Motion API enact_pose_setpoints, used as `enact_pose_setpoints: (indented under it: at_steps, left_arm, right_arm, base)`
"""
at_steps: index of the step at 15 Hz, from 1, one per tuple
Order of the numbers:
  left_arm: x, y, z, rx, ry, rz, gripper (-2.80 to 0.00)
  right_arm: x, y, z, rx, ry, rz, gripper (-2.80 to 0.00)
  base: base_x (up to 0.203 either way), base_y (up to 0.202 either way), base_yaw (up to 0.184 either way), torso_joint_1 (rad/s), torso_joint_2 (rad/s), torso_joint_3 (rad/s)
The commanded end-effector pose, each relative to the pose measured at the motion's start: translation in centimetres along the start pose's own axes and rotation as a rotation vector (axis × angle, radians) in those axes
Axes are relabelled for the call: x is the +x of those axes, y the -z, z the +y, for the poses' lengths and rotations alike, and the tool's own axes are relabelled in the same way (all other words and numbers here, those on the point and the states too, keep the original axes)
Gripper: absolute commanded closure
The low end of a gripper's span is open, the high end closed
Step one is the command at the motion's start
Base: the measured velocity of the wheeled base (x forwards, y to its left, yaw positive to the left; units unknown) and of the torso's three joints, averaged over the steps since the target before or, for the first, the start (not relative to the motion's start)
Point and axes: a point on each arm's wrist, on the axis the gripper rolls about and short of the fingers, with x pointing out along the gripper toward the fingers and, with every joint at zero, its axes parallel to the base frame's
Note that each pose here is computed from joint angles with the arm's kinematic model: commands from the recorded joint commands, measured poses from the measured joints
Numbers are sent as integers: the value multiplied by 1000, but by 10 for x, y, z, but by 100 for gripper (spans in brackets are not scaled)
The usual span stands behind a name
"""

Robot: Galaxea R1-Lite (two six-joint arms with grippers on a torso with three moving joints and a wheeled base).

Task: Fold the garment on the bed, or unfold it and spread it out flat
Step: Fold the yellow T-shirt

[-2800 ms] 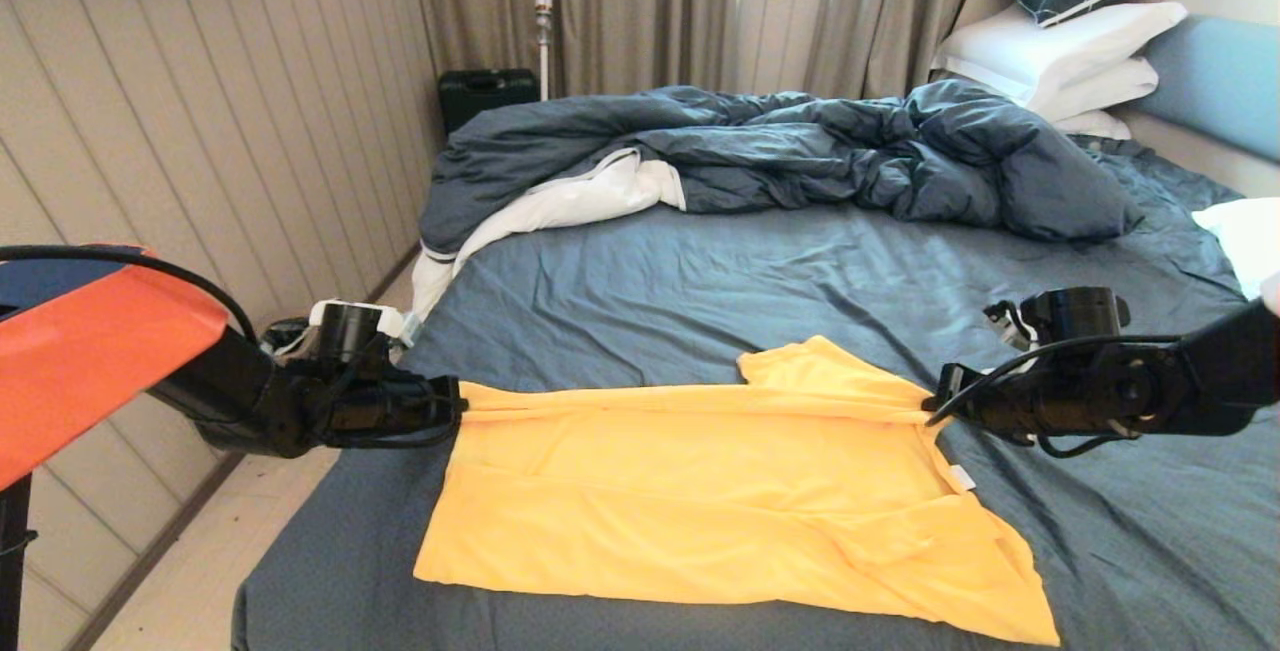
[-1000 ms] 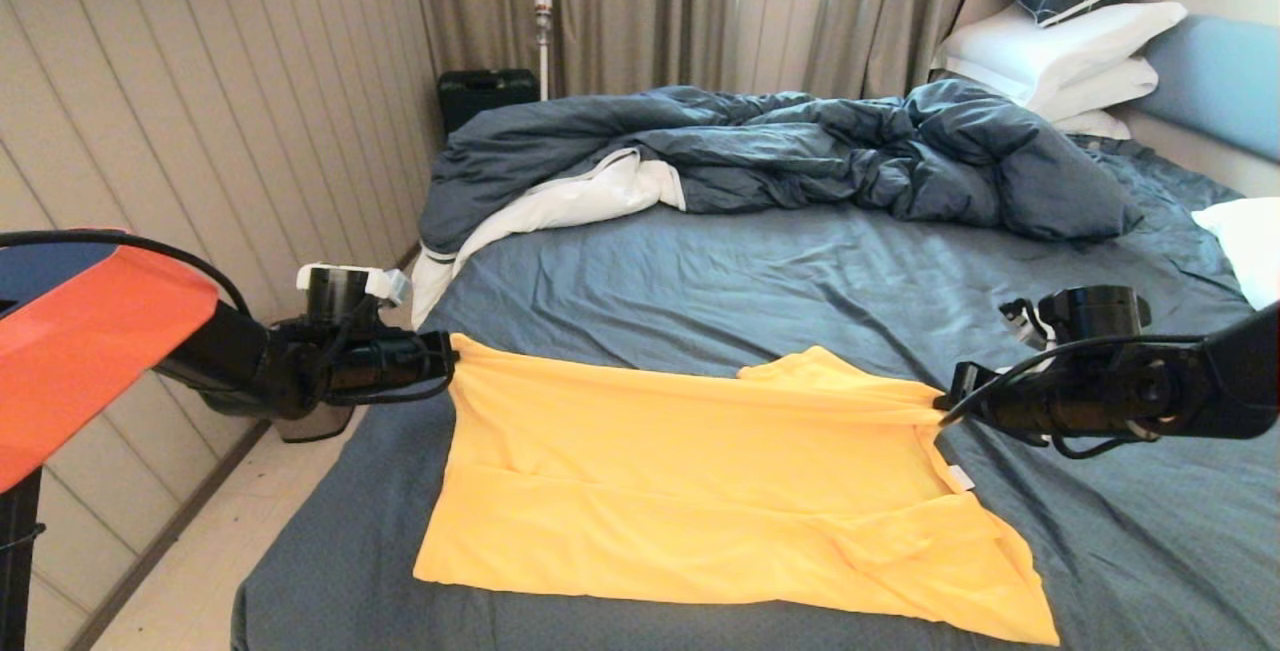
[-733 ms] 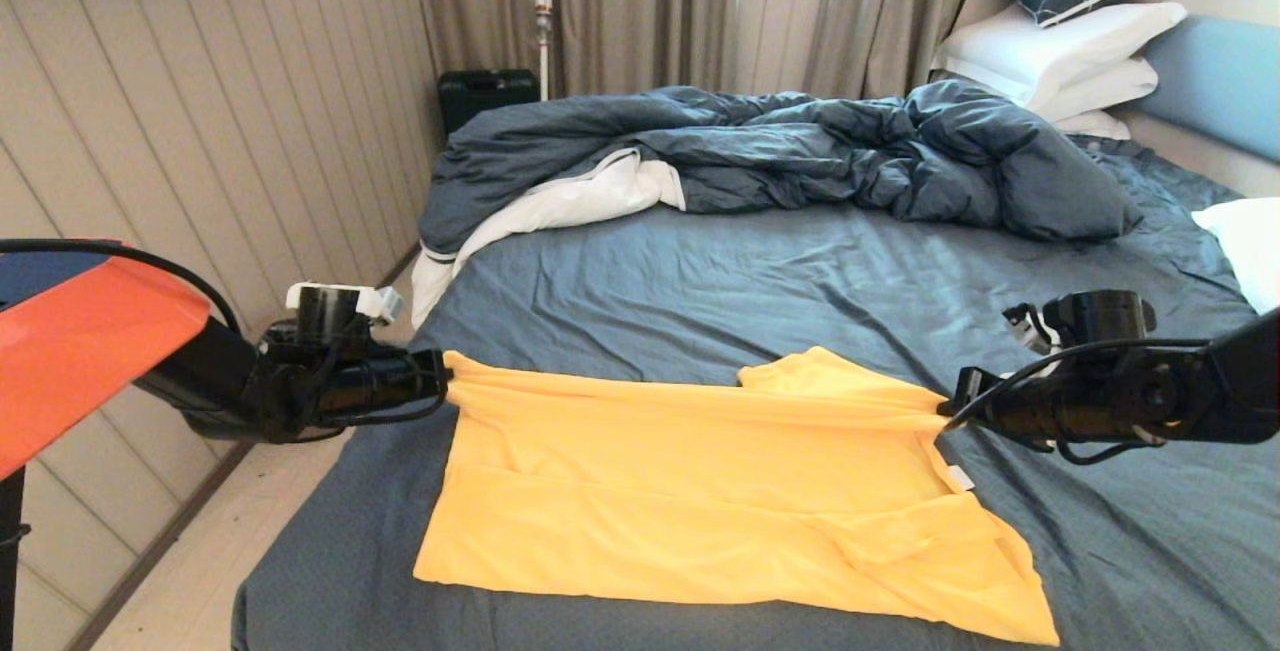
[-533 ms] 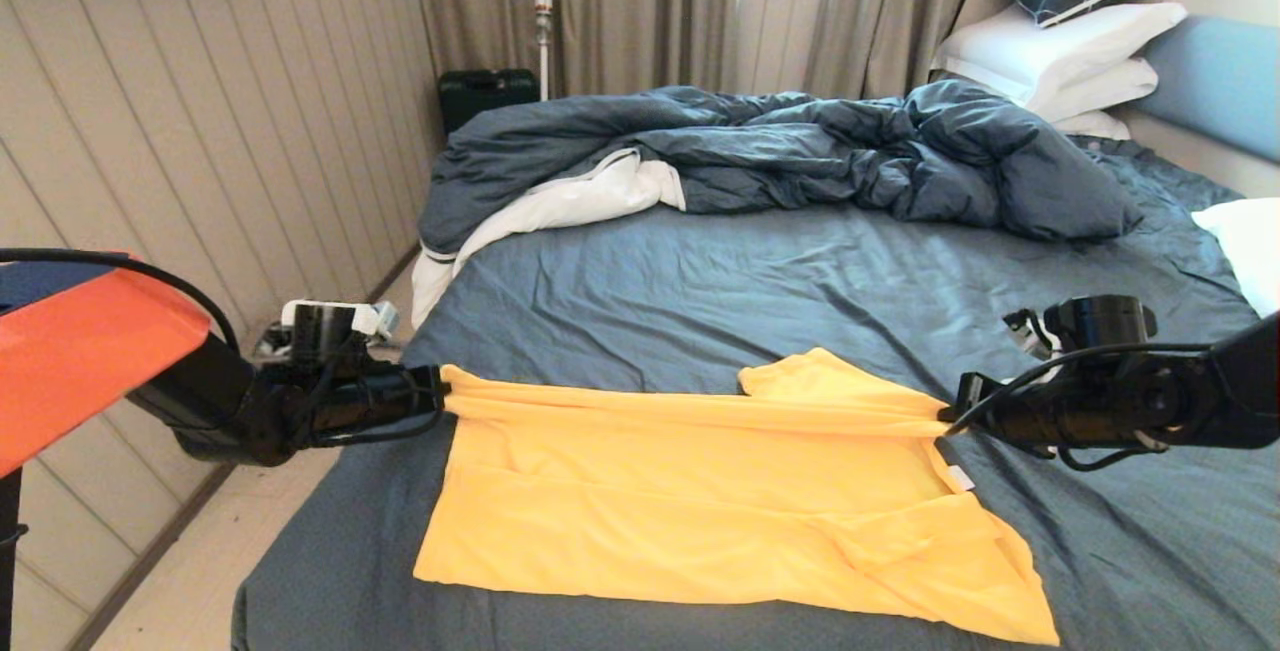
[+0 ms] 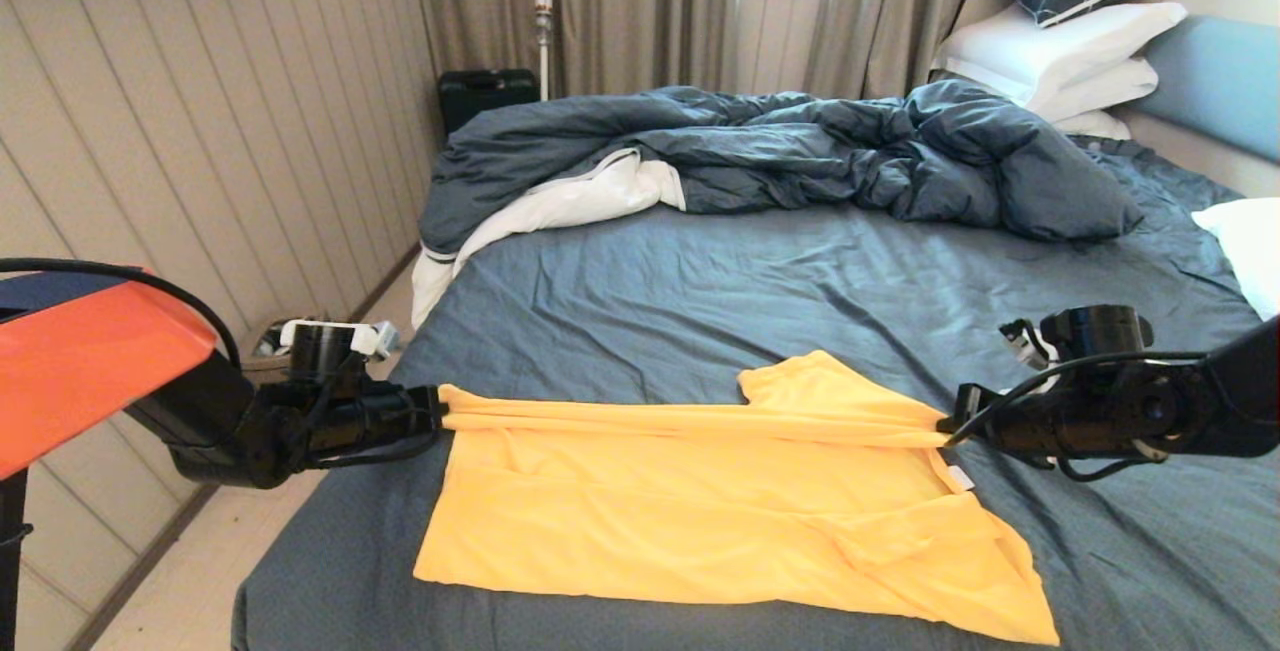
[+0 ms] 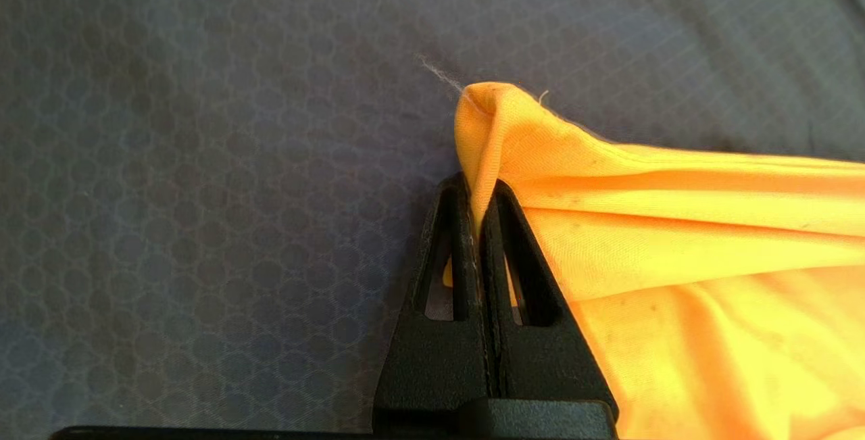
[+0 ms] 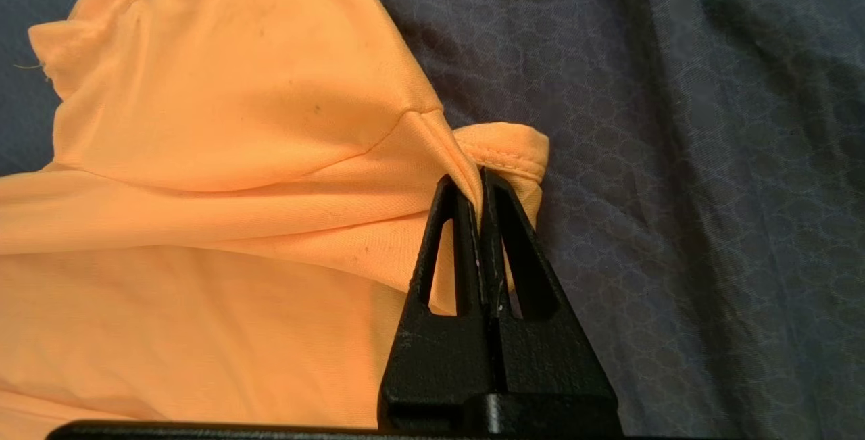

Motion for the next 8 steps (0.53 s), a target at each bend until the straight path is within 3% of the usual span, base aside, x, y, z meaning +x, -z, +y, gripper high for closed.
enact_pose_setpoints:
  at_steps: [1, 2, 8]
  left_arm:
    - [4, 4, 1, -3, 0, 10, -280]
    - [4, 3, 1, -1, 2, 7, -280]
    - [-14, -12, -8, 12, 18, -50, -280]
  right_arm:
    - [1, 2, 0, -6, -2, 6, 0]
    - [1, 1, 0, -10, -3, 3, -280]
    - [-12, -15, 5, -14, -28, -60, -280]
  base:
    - [0, 0, 0, 0, 0, 0]
    - [0, 0, 0, 0, 0, 0]
    - [0, 0, 0, 0, 0, 0]
